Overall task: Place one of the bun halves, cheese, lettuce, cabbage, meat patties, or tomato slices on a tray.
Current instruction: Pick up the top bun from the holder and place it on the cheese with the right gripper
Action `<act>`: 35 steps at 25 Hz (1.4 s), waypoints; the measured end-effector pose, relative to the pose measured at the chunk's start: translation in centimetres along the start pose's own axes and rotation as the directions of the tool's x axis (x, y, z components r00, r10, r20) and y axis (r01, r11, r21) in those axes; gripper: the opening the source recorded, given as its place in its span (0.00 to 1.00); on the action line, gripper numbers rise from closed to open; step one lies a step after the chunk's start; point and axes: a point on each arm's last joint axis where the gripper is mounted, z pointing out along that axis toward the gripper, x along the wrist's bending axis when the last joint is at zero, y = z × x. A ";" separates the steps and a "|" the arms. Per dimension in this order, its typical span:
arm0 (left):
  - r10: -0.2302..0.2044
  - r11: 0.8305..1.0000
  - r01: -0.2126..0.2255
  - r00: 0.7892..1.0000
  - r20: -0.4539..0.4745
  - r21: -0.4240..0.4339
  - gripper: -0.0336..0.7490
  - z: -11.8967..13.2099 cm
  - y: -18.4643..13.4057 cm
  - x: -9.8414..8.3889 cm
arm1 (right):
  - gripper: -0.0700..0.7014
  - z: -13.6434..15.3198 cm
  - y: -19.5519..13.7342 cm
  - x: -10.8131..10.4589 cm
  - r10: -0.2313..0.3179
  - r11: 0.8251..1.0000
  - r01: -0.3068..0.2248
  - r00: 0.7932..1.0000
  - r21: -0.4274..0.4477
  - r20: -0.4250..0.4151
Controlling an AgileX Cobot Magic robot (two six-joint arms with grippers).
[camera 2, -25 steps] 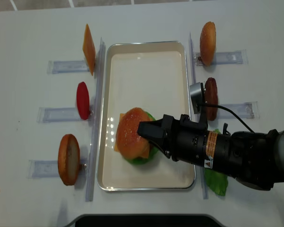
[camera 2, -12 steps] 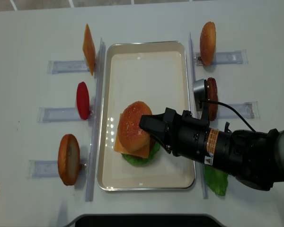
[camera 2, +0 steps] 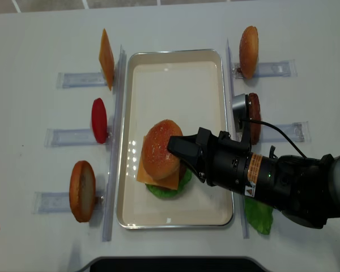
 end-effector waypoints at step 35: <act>-0.001 1.000 0.001 1.000 0.000 0.000 0.03 0.0 0.0 0.0 | 0.31 0.9 -0.8 -1.2 0.051 0.999 -0.051 0.998 -0.014 -0.040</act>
